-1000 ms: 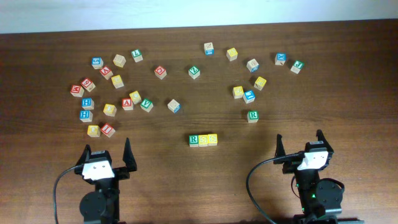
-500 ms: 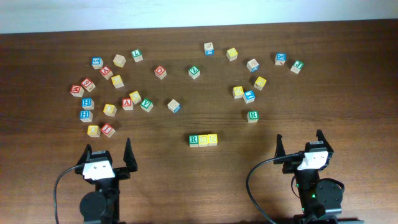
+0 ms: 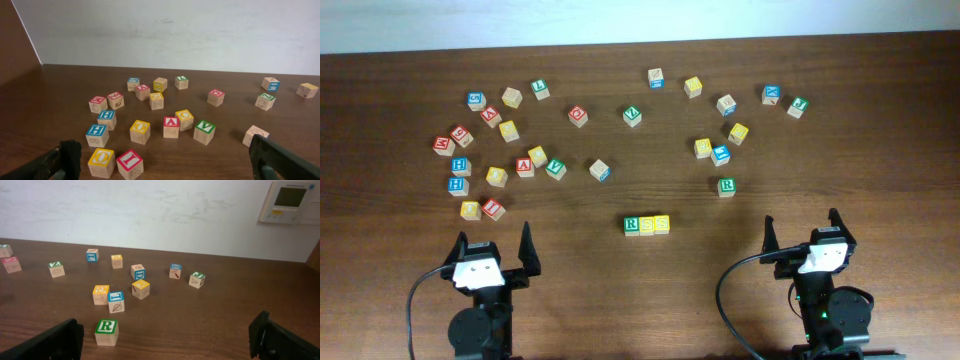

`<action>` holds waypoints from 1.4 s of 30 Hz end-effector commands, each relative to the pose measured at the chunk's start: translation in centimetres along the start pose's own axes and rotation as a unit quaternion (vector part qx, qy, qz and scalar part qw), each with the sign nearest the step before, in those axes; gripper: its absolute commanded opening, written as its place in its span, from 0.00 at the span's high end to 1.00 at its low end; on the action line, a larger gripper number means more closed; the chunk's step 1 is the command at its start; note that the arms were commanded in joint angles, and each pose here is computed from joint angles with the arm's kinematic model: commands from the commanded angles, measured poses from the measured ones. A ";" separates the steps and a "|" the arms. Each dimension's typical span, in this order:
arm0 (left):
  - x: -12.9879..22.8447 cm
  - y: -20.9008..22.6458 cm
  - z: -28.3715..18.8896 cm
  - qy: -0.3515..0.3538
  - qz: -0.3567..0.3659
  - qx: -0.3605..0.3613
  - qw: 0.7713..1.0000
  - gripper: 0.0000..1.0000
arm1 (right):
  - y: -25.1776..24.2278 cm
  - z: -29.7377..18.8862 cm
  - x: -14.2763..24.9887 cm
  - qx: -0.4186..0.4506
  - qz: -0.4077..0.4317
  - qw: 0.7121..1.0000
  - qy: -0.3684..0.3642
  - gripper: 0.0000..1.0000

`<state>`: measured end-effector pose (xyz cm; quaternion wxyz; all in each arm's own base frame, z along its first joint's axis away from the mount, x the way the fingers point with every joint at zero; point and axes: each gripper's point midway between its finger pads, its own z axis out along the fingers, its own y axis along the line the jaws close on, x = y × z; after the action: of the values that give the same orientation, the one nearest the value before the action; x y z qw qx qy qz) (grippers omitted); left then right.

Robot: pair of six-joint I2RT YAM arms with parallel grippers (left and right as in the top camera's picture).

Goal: Spell out RSS

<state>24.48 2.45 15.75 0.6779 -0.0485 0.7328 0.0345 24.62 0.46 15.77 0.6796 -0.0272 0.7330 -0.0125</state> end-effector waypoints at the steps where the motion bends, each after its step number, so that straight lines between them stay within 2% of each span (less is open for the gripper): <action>1: 0.1 0.0 0.0 -0.001 -0.003 0.002 1.000 0.01 | -0.4 0.0 0.3 0.009 0.000 1.000 0.003 0.02; 21: 0.1 0.0 0.0 -0.001 -0.003 0.002 1.000 0.01 | -0.4 0.0 0.3 0.010 0.000 1.000 0.003 0.02; 26: 0.1 0.0 0.0 -0.001 -0.003 0.002 1.000 0.01 | -0.4 0.0 0.3 0.009 0.046 0.999 0.003 0.02; 42: 0.1 0.0 0.0 -0.001 -0.003 0.002 1.000 0.01 | -0.4 0.0 0.3 0.009 0.044 0.999 0.002 0.02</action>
<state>24.48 2.45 15.75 0.6779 -0.0485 0.7328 0.0345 24.62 0.46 15.77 0.6795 0.0017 0.7335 0.0143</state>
